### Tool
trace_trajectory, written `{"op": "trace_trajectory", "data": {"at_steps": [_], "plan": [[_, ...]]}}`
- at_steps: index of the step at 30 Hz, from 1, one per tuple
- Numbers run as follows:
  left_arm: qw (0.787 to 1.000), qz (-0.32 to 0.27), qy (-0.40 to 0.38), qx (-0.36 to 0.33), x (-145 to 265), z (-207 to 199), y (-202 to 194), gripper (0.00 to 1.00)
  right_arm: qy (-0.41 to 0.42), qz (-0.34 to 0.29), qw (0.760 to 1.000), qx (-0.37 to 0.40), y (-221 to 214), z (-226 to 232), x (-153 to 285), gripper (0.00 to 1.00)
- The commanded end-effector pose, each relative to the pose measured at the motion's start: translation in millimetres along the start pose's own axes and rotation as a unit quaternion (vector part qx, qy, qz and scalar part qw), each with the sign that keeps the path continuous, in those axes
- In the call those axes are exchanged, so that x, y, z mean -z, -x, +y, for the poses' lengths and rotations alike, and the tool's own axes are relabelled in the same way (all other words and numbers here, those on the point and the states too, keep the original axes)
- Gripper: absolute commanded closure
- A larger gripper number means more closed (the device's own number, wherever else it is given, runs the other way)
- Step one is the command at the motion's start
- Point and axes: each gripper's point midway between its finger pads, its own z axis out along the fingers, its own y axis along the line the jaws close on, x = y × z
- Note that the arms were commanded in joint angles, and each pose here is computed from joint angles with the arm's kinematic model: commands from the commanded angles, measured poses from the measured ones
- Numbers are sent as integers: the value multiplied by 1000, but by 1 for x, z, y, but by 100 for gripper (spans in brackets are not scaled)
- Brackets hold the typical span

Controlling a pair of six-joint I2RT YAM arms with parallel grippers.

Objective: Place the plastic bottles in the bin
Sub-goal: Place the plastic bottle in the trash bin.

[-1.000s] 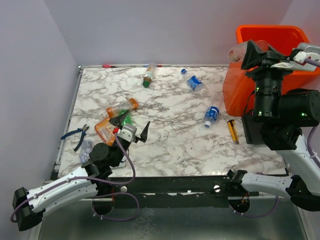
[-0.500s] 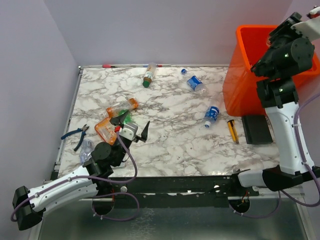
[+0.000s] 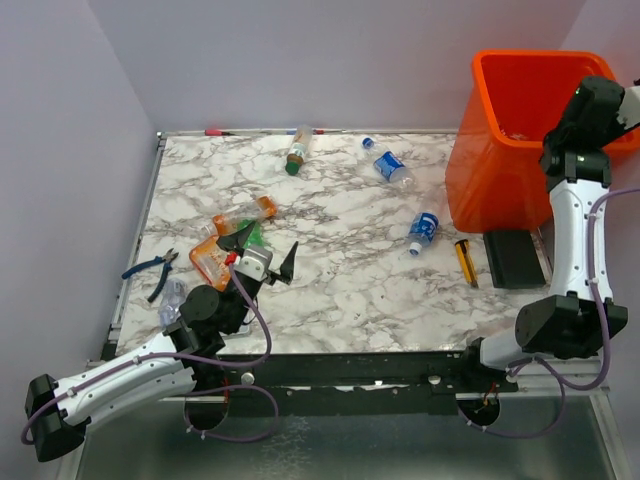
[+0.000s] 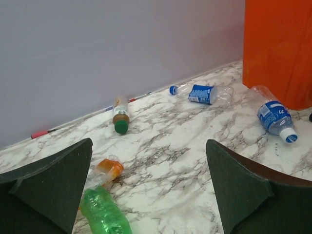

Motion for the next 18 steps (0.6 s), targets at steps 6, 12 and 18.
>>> {"op": "trace_trajectory", "data": {"at_steps": [6,12,18], "plan": [[1000,-9,-3,15,0,0,9,1,82,1,995,-55,12,20,19,100],[1000,2,-11,9,-2,-6,3,1,178,-1,984,-21,25,49,31,100],[1000,8,-24,5,-4,-11,-1,1,170,57,984,-1,-22,48,14,100]]}}
